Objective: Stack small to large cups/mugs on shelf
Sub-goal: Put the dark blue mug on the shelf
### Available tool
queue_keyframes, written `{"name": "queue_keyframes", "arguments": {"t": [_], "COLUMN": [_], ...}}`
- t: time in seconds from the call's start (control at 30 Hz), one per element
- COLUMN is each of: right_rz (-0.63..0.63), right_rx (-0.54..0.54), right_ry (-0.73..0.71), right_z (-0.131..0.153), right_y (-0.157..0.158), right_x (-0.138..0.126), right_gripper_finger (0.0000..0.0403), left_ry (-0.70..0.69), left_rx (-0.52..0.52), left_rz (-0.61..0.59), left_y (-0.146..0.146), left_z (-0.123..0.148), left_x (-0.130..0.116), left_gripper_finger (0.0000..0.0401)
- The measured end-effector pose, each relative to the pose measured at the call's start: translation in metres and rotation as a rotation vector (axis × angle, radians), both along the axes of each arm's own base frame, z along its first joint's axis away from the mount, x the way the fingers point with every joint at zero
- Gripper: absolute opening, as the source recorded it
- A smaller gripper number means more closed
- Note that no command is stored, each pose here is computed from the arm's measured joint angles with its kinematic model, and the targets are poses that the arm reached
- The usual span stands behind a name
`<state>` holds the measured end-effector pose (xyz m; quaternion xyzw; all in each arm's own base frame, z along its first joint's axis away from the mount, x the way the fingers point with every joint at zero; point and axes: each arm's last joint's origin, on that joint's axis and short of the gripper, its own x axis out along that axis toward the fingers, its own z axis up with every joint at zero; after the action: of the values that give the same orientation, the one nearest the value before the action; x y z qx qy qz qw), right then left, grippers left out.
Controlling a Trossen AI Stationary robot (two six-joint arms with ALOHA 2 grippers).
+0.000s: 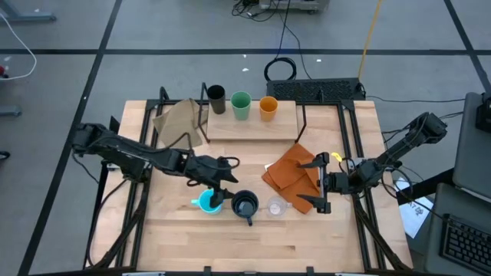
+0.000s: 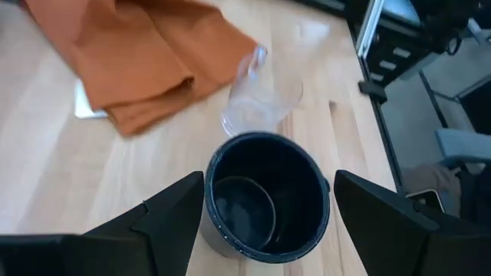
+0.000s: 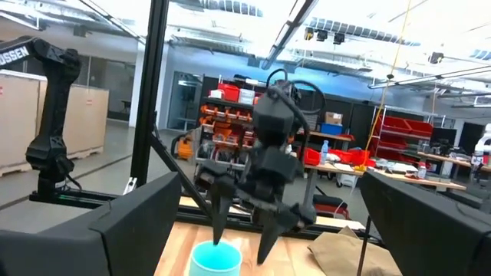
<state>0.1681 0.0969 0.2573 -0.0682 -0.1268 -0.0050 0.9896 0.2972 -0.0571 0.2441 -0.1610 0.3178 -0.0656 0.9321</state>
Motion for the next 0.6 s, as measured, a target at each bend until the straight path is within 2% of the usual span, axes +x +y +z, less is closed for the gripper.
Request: {"name": "queue_keyframes", "arguments": {"t": [0.23, 0.6], "right_rz": [-0.005, -0.005], "right_rx": [-0.024, -0.034], "right_ry": [0.004, 0.018], "right_z": [0.000, -0.002], "right_y": [0.000, 0.000], "right_x": [0.000, 0.000], "right_gripper_finger": [0.0393, 0.0393], "left_ry": [0.069, 0.193], "left_rx": [-0.021, 0.001], "left_rz": [-0.025, -0.027], "left_y": [0.003, 0.003], "left_z": [-0.017, -0.051], "left_x": [0.008, 0.021], "left_gripper_finger": [0.0291, 0.0291]}}
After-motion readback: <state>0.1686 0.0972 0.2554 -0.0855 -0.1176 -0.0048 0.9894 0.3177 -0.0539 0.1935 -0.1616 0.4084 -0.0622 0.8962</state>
